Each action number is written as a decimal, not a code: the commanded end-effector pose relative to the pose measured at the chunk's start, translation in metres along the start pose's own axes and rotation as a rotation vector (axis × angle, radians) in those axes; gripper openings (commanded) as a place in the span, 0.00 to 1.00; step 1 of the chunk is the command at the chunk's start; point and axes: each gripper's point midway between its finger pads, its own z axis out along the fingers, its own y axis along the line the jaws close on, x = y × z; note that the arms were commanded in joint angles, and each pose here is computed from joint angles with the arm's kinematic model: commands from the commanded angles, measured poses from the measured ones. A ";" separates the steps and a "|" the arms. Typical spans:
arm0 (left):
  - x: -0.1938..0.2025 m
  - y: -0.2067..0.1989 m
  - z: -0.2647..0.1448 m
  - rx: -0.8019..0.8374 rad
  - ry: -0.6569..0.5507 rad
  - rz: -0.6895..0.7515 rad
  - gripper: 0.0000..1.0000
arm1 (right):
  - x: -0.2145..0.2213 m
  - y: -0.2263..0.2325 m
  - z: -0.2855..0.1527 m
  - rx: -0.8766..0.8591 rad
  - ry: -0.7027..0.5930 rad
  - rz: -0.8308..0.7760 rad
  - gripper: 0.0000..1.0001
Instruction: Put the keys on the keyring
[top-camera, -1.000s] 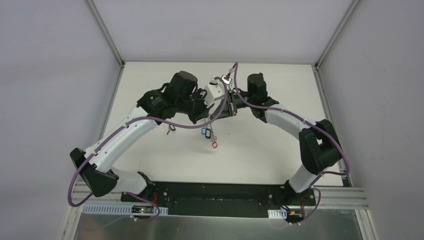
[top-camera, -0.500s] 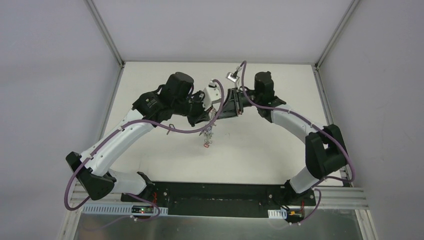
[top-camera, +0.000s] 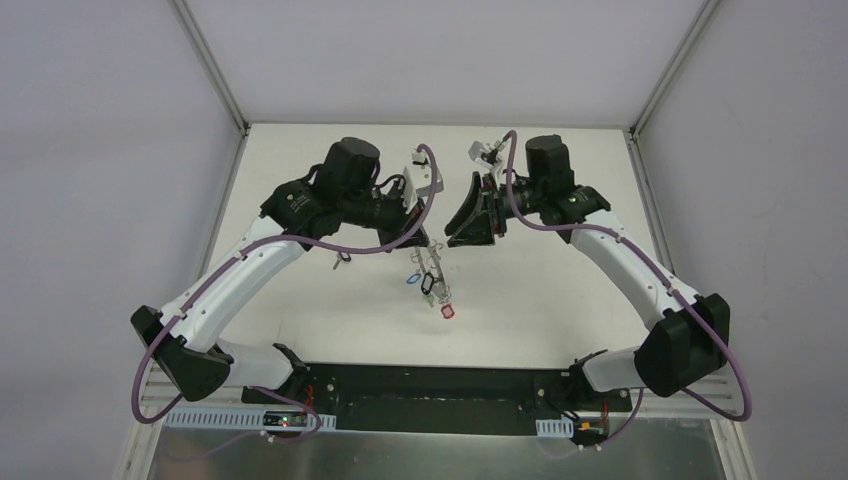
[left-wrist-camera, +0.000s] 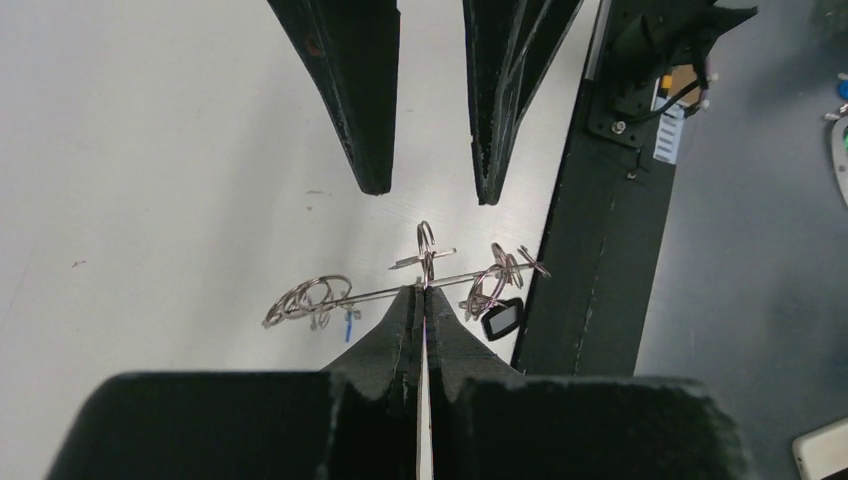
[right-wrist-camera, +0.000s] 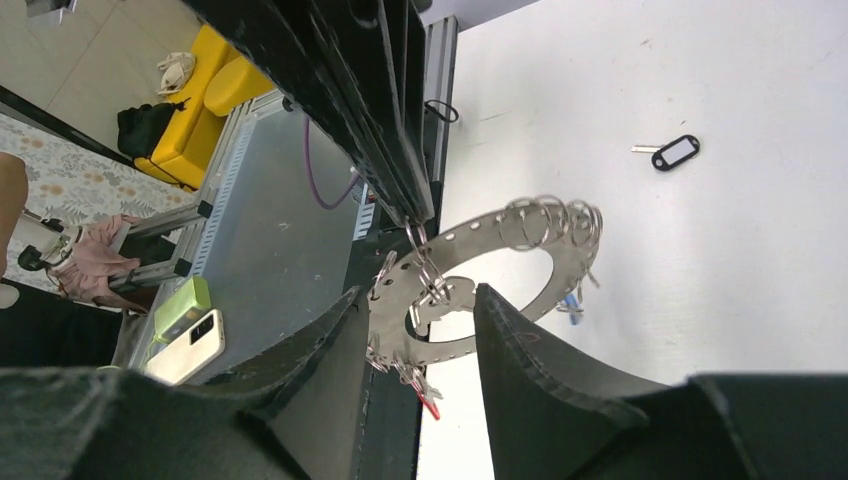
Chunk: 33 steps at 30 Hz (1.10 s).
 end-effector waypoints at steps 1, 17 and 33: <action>-0.030 -0.009 -0.004 0.070 -0.123 -0.042 0.00 | -0.003 0.012 -0.001 -0.018 0.013 -0.088 0.46; -0.032 -0.008 0.003 0.107 -0.149 -0.120 0.00 | -0.008 0.011 0.014 -0.034 0.027 -0.083 0.29; -0.026 -0.002 0.003 0.097 -0.157 -0.140 0.00 | -0.009 0.014 0.013 -0.016 0.022 -0.091 0.08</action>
